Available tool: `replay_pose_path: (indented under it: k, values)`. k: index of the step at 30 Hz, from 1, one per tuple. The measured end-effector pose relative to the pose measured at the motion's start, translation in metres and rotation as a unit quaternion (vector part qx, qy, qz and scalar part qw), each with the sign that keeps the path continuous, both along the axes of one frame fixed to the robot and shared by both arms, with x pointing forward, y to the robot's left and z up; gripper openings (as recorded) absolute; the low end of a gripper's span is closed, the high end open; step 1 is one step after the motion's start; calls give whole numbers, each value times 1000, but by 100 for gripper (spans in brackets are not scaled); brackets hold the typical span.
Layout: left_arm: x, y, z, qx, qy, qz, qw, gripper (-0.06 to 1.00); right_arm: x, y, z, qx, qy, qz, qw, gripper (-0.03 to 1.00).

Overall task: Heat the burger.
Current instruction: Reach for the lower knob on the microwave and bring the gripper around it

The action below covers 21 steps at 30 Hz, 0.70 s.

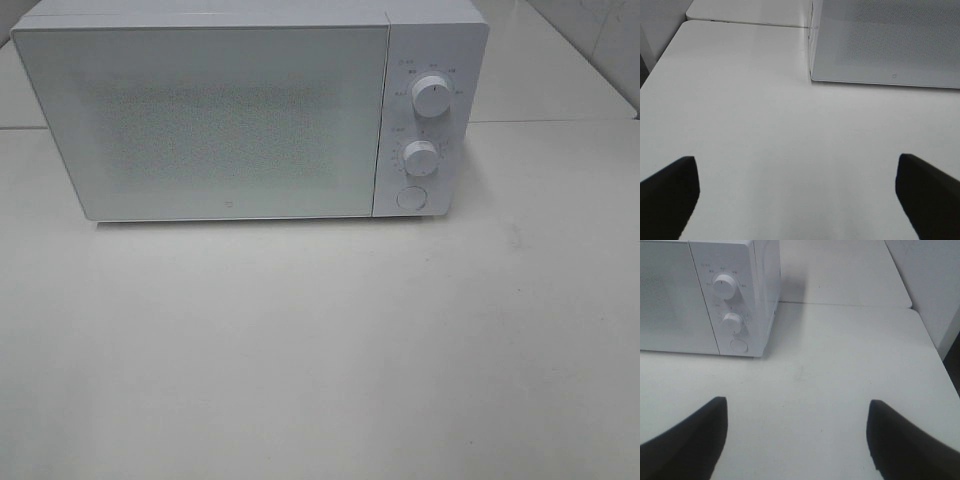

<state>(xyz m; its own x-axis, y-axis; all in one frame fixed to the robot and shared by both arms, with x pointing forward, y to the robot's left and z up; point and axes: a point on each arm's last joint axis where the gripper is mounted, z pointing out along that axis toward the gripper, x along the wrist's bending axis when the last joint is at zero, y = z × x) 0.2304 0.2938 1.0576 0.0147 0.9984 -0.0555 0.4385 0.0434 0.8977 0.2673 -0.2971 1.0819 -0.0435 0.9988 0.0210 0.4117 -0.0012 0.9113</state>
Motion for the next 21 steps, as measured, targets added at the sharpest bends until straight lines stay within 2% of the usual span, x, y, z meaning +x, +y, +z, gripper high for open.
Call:
replay_pose_path:
  k: [6,21]
  values:
    - [0,0,0,0,0,0,1000,99,30,2,7,1,-12,0,1000,76]
    - [0,0,0,0,0,0,1000,99,96,5,3,0,-2,0,1000,76]
